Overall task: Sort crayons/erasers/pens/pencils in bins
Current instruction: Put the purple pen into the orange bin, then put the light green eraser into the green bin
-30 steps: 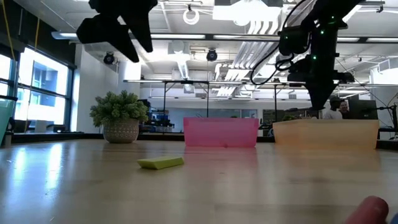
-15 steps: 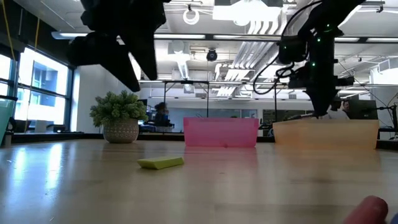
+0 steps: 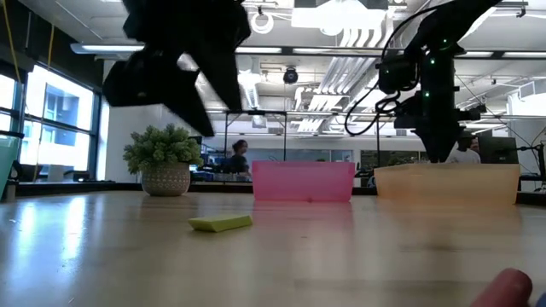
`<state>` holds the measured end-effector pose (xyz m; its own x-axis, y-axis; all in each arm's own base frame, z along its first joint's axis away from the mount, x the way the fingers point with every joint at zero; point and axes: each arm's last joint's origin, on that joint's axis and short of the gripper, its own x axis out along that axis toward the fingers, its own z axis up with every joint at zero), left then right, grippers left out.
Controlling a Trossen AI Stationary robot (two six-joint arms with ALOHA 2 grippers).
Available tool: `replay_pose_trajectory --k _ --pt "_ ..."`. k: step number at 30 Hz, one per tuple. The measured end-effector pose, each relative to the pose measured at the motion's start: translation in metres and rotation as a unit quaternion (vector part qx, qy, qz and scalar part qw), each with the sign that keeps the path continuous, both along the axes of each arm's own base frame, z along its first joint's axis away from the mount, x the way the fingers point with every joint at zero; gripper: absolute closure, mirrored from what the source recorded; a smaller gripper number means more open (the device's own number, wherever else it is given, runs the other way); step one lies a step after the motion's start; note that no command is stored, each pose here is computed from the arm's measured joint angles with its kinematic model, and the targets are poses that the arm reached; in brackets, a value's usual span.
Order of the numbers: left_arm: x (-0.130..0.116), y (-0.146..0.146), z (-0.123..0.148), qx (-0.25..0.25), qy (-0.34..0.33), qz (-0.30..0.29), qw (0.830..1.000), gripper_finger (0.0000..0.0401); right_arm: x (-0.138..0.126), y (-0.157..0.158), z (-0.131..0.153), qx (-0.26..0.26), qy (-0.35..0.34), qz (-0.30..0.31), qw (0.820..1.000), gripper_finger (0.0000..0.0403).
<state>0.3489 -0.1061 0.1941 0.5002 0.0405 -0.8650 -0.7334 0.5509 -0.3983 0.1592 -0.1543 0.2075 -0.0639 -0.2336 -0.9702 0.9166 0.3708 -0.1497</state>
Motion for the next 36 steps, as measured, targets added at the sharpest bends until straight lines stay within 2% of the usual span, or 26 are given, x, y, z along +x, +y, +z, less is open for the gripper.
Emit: replay_pose_trajectory --k 7,13,18,23,29,36 --pt "0.013 -0.003 0.032 0.022 -0.037 -0.026 0.999 0.0240 0.000 0.000 0.000 -0.001 0.009 0.027 1.000 0.0269" --pt "0.011 0.004 0.047 0.063 0.001 -0.020 0.998 0.0240 -0.004 0.003 0.010 -0.019 -0.007 0.041 0.999 0.0265" --pt "0.009 0.007 0.042 0.066 0.025 -0.005 0.997 0.0240 -0.009 0.008 0.023 -0.047 -0.032 0.047 0.997 0.0265" --pt "0.015 0.003 0.027 0.061 0.041 0.008 0.997 0.0240 -0.014 0.012 0.032 -0.066 -0.046 0.048 0.996 0.0265" --pt "0.020 -0.001 0.004 0.048 0.073 0.013 0.996 0.0240 -0.017 0.013 0.036 -0.074 -0.054 0.046 0.995 0.0265" --pt "0.025 -0.012 -0.009 0.047 0.065 0.014 0.997 0.0240 -0.017 0.013 0.037 -0.074 -0.054 0.046 0.995 0.0265"
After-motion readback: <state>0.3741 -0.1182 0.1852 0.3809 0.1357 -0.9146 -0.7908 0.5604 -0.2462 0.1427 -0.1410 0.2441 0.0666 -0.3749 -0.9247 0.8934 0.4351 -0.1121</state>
